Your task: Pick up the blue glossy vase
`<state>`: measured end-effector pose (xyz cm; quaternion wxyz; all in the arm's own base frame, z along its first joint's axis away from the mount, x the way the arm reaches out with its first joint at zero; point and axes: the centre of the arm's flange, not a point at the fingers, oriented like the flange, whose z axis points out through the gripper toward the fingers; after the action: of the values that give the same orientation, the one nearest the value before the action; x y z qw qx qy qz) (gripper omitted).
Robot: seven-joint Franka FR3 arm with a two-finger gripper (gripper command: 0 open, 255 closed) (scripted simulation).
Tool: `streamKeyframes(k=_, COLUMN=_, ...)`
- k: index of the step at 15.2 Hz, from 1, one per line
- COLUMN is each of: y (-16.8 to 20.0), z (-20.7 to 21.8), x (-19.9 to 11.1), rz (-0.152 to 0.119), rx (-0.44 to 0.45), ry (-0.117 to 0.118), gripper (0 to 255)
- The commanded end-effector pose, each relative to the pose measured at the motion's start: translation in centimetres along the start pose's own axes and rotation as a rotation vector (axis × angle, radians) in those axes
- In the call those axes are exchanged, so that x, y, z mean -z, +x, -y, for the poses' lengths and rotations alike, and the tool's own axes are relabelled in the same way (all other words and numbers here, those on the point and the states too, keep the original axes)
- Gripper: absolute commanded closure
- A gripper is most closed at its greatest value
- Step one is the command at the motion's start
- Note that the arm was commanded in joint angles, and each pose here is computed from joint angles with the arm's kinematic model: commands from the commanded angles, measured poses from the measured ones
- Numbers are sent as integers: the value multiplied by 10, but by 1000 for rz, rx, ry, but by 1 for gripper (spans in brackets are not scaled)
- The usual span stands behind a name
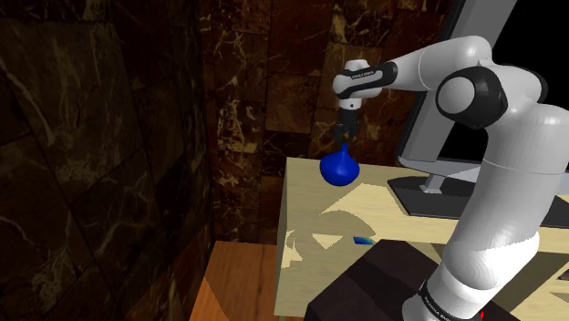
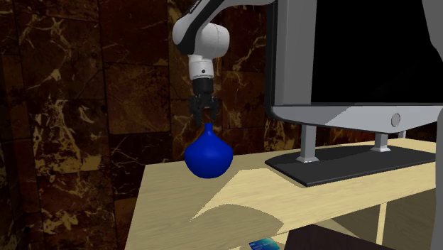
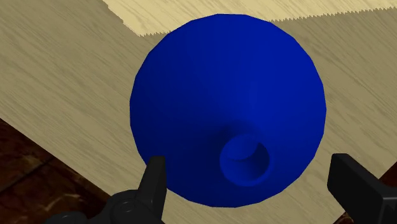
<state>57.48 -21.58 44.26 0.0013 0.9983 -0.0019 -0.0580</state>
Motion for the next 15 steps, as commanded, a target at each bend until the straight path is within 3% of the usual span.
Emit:
streamKeyframes(k=1, y=1, z=0, x=-14, rz=0, rx=0, ry=0, gripper=0)
streamKeyframes(k=3, y=1, z=0, x=-14, rz=0, rx=0, ry=0, gripper=0)
streamKeyframes(k=4, y=1, z=0, x=-14, rz=0, rx=0, ry=0, gripper=255)
streamKeyframes(k=15, y=0, z=0, x=-3, rz=0, rx=0, ry=0, gripper=255)
